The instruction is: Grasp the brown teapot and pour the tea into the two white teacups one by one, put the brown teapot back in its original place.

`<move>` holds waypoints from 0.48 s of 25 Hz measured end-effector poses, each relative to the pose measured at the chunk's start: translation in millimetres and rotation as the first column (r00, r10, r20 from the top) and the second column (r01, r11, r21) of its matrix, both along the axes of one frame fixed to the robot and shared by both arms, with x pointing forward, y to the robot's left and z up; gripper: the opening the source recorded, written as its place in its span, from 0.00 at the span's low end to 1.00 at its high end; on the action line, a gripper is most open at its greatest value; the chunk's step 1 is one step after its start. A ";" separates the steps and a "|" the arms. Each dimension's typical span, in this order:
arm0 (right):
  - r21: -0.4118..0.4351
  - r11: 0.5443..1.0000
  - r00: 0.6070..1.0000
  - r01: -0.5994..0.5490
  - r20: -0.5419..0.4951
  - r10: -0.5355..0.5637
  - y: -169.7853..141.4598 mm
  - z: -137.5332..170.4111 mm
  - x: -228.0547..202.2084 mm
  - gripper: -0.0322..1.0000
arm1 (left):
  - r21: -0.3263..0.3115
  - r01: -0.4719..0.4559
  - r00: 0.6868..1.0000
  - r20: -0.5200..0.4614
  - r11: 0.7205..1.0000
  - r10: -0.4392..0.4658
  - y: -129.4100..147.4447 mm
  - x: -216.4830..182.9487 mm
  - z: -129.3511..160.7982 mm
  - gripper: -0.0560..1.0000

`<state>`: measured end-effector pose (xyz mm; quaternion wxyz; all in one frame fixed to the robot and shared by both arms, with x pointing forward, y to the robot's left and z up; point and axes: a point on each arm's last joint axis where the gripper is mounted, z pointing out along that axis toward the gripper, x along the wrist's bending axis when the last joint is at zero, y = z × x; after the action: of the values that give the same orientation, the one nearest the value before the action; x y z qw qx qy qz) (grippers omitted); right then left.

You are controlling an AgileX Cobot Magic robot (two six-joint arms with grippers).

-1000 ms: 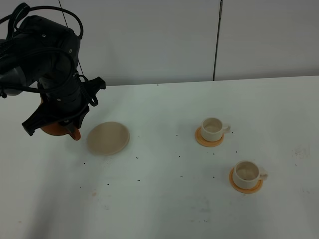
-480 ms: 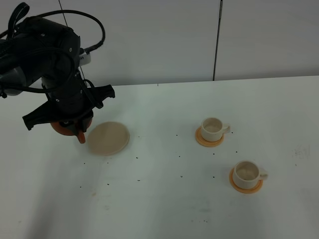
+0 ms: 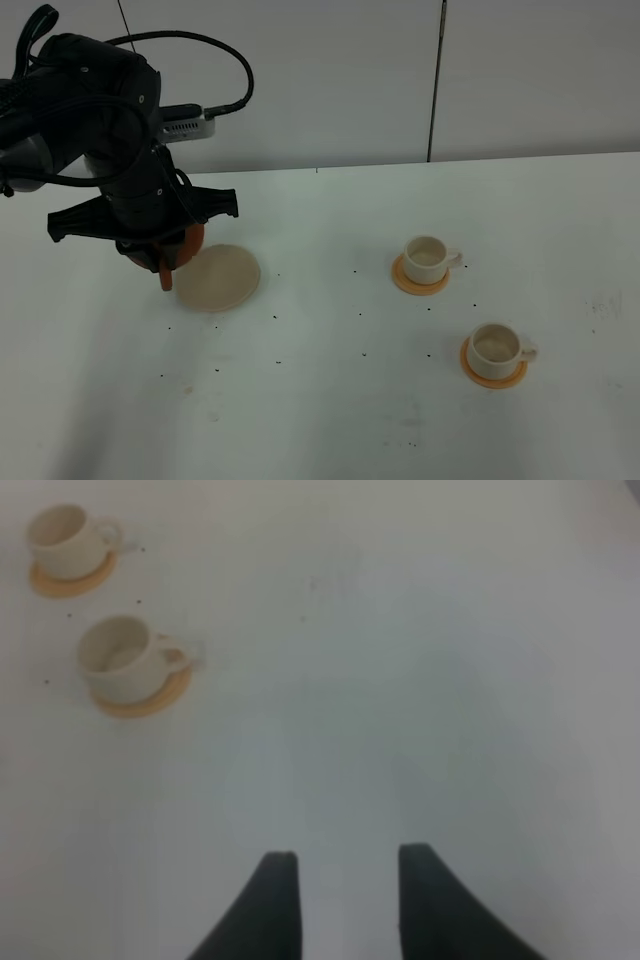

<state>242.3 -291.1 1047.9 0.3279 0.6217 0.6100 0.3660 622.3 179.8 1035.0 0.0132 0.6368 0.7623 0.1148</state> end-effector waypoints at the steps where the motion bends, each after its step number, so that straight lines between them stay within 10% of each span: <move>1: 0.000 1.000 1.000 0.000 0.000 0.000 0.0 0.0 0.0 0.26 | -0.007 0.011 1.000 -0.005 1.000 -0.011 -0.7 -0.3 -0.2 0.22; 12: 0.001 1.000 1.000 0.001 0.000 -0.001 0.0 0.0 0.0 0.26 | -0.023 0.101 0.994 -0.029 0.995 -0.101 -3.3 -1.4 -0.8 0.22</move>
<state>242.3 -291.1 1047.9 0.3277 0.6220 0.6097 0.3661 620.9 176.4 1034.3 0.0143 0.6760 0.7304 0.0964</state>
